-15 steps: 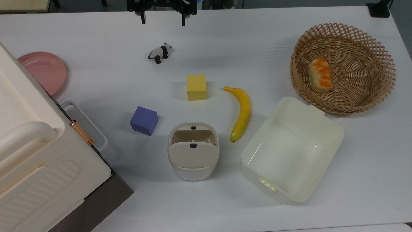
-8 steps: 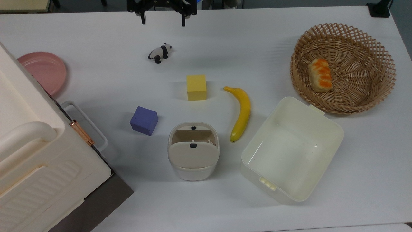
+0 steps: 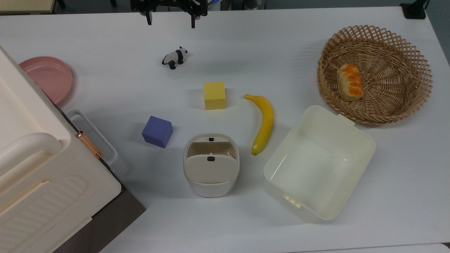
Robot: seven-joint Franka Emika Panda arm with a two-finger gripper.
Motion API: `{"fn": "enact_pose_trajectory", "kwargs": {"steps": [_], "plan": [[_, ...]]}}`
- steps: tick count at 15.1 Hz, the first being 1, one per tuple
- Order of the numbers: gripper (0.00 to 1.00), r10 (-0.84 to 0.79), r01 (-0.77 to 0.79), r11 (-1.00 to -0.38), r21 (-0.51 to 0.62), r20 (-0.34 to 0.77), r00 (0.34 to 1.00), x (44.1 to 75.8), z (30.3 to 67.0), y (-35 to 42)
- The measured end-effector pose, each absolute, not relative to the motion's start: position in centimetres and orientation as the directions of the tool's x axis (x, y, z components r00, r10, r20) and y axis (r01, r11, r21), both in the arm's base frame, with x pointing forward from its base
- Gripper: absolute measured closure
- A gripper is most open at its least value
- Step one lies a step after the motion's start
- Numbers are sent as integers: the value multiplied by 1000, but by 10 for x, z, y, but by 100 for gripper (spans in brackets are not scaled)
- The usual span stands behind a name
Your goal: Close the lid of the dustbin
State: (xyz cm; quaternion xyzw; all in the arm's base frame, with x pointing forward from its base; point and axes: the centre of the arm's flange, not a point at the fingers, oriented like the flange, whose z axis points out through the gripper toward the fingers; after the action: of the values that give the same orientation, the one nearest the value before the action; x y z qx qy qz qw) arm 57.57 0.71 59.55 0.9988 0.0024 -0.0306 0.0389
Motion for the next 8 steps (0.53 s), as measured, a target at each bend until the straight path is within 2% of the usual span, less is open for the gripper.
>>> {"fn": "enact_pose_trajectory", "kwargs": {"steps": [3,7,8], "plan": [[0,14,19,-998,68,-66,998,576,593,15],[0,14,20,-998,64,-92,996,587,571,16],[4,14,20,-998,64,-93,996,587,570,16]]}}
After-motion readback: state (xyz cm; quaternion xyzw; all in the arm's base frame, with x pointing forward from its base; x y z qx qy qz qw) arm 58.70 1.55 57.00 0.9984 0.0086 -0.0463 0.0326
